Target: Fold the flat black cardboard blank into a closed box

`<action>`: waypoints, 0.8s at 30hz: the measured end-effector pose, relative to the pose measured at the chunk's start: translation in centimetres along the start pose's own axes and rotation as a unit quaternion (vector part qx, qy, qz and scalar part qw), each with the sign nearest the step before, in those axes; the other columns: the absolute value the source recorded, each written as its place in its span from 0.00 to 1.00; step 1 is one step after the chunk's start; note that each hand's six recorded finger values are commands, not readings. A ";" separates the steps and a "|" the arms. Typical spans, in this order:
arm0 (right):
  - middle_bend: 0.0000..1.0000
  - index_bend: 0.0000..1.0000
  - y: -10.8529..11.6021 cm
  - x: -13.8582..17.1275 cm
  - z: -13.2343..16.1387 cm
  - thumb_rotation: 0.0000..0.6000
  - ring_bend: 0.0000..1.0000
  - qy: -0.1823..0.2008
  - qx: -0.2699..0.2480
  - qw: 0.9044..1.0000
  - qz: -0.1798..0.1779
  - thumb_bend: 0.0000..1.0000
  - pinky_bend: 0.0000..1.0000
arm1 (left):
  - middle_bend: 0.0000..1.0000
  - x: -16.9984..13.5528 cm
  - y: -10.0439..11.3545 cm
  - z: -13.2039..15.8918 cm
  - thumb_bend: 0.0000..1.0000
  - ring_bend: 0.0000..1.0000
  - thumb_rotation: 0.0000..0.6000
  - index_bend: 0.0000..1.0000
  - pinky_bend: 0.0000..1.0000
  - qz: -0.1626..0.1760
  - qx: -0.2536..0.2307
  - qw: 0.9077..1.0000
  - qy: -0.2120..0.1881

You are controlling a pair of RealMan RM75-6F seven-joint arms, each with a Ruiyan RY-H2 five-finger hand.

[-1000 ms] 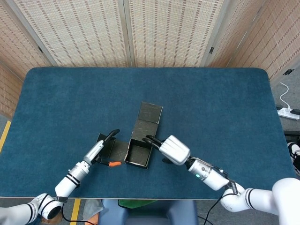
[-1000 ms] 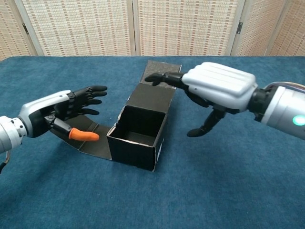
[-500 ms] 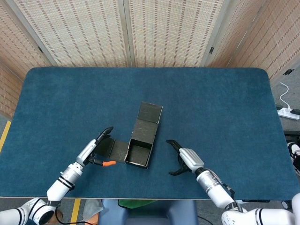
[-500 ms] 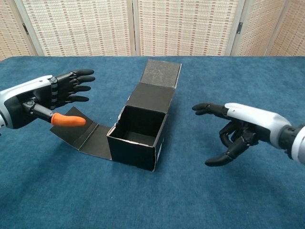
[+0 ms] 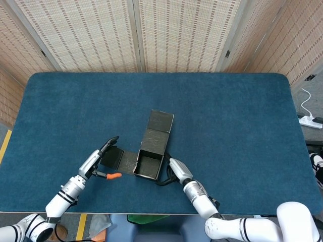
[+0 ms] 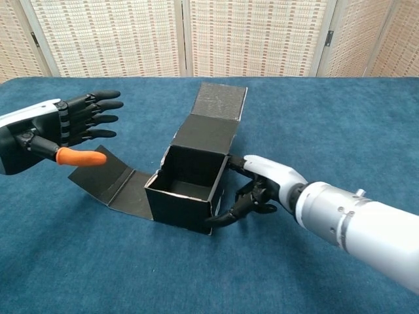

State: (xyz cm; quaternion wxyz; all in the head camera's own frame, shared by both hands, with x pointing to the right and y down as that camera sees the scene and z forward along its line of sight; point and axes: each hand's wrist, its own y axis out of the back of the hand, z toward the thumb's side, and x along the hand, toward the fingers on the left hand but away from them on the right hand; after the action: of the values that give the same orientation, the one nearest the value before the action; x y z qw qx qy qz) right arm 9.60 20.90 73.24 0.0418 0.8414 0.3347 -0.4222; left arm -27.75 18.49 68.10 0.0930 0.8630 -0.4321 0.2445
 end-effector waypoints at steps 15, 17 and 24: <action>0.00 0.00 1.4 -3.6 0.9 1.00 0.67 -0.008 0.024 0.998 -0.051 0.00 1.00 | 0.00 -0.1 0.1 0.4 0.17 0.00 1.00 0.00 0.10 -0.012 -0.001 1.000 -0.009; 0.00 0.00 1.1 -3.6 1.0 1.00 0.67 -0.003 0.021 0.999 -0.044 0.00 1.00 | 0.00 0.0 0.0 0.4 0.17 0.00 1.00 0.00 0.10 -0.014 -0.001 1.000 -0.009; 0.04 0.00 0.1 -4.5 0.8 1.00 0.68 -0.002 0.012 0.999 -0.038 0.00 1.00 | 0.00 0.1 0.1 0.1 0.17 0.00 1.00 0.00 0.10 -0.013 -0.002 1.000 -0.002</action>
State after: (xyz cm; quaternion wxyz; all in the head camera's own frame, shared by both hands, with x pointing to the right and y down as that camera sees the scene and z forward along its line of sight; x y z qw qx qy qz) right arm 7.22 18.13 76.06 0.0160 0.8276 0.3611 -0.4295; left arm -27.78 18.36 68.04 0.0967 0.8691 -0.4214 0.2405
